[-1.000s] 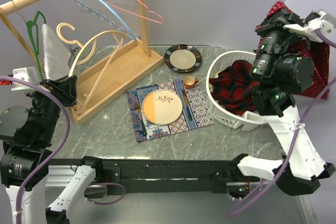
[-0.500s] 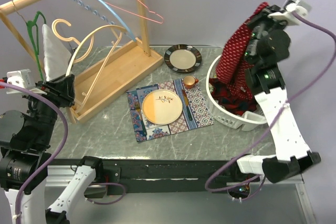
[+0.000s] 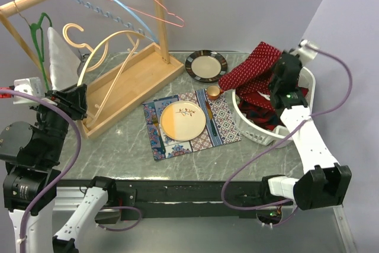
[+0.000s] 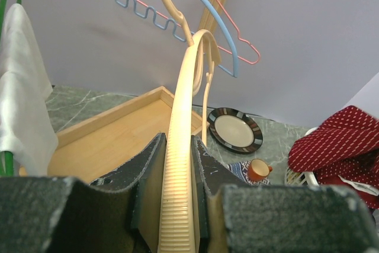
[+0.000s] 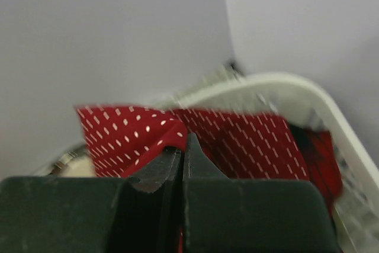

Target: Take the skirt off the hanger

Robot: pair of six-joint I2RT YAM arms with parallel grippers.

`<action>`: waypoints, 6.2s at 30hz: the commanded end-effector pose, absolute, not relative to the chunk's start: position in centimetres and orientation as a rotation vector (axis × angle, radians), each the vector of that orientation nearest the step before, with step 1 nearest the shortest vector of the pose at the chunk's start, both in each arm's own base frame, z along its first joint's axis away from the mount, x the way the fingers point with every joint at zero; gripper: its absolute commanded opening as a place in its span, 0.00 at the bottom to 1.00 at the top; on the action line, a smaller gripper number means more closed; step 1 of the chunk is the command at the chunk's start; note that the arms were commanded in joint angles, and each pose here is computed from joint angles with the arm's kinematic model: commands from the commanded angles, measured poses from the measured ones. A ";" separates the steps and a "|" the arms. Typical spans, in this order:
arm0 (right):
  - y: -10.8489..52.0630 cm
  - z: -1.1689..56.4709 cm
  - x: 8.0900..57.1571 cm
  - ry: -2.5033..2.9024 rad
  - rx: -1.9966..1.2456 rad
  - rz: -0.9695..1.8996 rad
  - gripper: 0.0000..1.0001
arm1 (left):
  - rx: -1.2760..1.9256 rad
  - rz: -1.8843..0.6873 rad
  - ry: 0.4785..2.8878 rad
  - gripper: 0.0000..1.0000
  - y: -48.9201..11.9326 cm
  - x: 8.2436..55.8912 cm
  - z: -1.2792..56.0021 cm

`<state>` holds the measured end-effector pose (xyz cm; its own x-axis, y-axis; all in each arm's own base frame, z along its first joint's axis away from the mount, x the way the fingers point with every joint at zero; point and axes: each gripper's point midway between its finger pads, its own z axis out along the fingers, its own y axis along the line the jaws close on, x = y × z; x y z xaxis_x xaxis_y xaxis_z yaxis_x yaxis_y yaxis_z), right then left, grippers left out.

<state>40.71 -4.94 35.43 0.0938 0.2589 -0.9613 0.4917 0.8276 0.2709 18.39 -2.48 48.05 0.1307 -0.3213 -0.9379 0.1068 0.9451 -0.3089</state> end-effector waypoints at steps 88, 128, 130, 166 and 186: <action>1.2 10.9 40.2 2.240 0.727 0.179 0.37 | -0.261 -0.206 1.405 0.01 -1.2 24.0 48.5; 5.7 35.6 34.7 1.753 0.458 0.275 1.00 | -0.446 0.342 1.355 0.01 6.2 30.6 51.6; 5.8 36.2 34.6 1.738 0.455 0.281 1.00 | -0.416 0.355 1.351 0.01 6.1 30.7 51.9; 7.8 33.5 34.1 1.711 0.400 0.361 1.00 | -0.270 0.249 1.339 0.01 3.9 28.5 53.4; 9.9 34.1 33.3 1.682 0.312 0.498 1.00 | -0.299 0.439 1.390 0.01 5.2 32.5 52.5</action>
<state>33.51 8.84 32.47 -0.2070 0.4470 -0.8702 0.0040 0.8899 0.4562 31.88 4.90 51.93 0.1270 0.1037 -0.9865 -0.4273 0.9032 0.0399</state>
